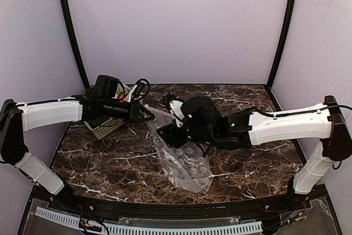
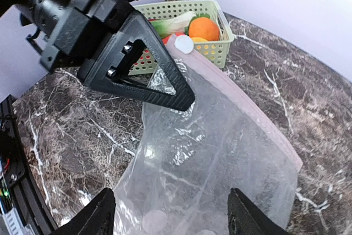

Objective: Place the food in the zip-top bag and seal the zipper
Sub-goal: Pass from the right arm to the left, then pass from the left arm to the right

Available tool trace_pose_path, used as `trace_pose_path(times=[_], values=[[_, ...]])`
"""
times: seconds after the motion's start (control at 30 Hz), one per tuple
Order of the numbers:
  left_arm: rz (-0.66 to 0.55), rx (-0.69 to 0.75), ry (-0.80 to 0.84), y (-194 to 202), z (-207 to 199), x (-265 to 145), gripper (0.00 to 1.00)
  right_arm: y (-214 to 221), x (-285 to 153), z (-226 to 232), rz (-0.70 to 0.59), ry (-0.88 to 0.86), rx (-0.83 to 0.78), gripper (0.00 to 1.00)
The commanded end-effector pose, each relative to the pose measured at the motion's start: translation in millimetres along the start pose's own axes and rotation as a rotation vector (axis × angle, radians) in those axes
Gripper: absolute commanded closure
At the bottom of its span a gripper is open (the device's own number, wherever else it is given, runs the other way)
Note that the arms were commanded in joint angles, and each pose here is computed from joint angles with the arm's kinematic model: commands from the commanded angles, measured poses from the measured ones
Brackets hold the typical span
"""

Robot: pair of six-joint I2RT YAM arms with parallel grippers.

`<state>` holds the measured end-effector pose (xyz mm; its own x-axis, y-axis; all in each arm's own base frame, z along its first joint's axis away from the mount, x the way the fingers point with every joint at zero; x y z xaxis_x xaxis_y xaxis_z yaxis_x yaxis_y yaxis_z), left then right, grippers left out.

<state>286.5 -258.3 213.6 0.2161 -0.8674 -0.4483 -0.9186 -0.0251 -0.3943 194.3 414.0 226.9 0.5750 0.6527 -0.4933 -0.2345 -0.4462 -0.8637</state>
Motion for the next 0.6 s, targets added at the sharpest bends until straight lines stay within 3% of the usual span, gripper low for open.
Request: trace_pose_path(times=[0.0, 0.37, 0.57], values=[[-0.059, 0.147, 0.006, -9.5, -26.2, -23.0, 0.99, -24.2, -46.9, -11.3, -0.132, -0.022, -0.042, 0.27], [0.109, 0.471, 0.217, 26.7, -85.0, -29.3, 0.99, -52.4, -128.5, -34.6, -0.212, -0.433, -0.096, 0.22], [0.225, 0.541, 0.322, 52.5, -100.3, -28.3, 0.99, -59.7, -139.5, -41.3, -0.195, -0.546, -0.129, 0.2]])
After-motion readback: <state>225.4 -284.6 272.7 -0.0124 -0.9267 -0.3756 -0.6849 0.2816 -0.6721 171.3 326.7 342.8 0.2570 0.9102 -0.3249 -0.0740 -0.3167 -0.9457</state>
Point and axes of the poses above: each gripper's point midway between its finger pads, its own x axis out along the fingers, its own z axis along the line the jaws close on, y = z × x, the point moved 5 cm from there along -x, back along the fingers, and after that the axes turned 13 degrees about -x, right-handed, at the moved point
